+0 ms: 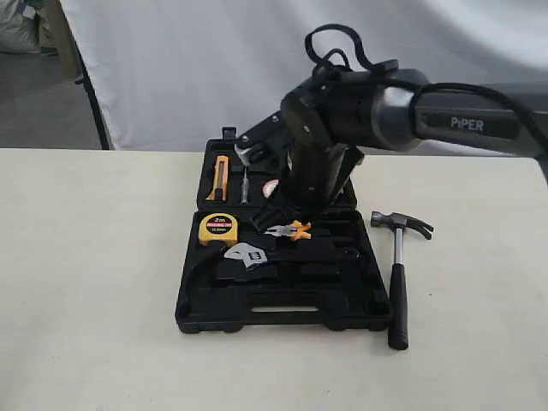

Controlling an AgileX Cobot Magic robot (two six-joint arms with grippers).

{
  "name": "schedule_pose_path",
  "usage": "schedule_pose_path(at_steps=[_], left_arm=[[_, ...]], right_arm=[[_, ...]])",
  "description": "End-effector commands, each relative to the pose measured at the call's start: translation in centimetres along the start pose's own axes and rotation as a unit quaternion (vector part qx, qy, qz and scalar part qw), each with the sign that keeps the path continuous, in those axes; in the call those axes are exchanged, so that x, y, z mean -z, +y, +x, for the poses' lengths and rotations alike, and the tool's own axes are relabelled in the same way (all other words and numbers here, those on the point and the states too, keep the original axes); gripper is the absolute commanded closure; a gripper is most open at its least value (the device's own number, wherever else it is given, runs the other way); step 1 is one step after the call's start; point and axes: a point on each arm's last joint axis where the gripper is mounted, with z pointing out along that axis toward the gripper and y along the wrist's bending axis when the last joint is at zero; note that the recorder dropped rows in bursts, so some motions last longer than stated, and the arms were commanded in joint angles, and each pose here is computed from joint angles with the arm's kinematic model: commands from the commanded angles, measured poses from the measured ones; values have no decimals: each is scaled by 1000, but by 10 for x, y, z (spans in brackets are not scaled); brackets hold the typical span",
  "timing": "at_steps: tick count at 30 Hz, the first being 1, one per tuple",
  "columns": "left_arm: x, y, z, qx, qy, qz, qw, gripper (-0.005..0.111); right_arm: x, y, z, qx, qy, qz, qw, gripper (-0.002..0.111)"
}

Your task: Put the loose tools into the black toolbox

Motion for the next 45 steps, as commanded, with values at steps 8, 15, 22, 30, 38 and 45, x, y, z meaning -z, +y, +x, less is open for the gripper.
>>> schedule_pose_path(at_steps=[8, 15, 22, 30, 38, 45], left_arm=[[0, 1, -2, 0, -10, -10, 1000, 106], [0, 1, -2, 0, -10, -10, 1000, 106], [0, 1, -2, 0, -10, -10, 1000, 106], [0, 1, -2, 0, -10, -10, 1000, 106], [0, 1, -2, 0, -10, -10, 1000, 106], [0, 1, -2, 0, -10, -10, 1000, 106]], right_arm=[[-55, -3, 58, 0, 21, -19, 1000, 109], [-29, -10, 50, -8, -10, -12, 1000, 109], [-24, -11, 41, -11, -55, -14, 998, 109], [-54, -5, 48, -16, -31, -22, 999, 109], [-71, 0, 58, -16, 8, -24, 1000, 109], [-43, -9, 49, -23, -23, -17, 999, 109]])
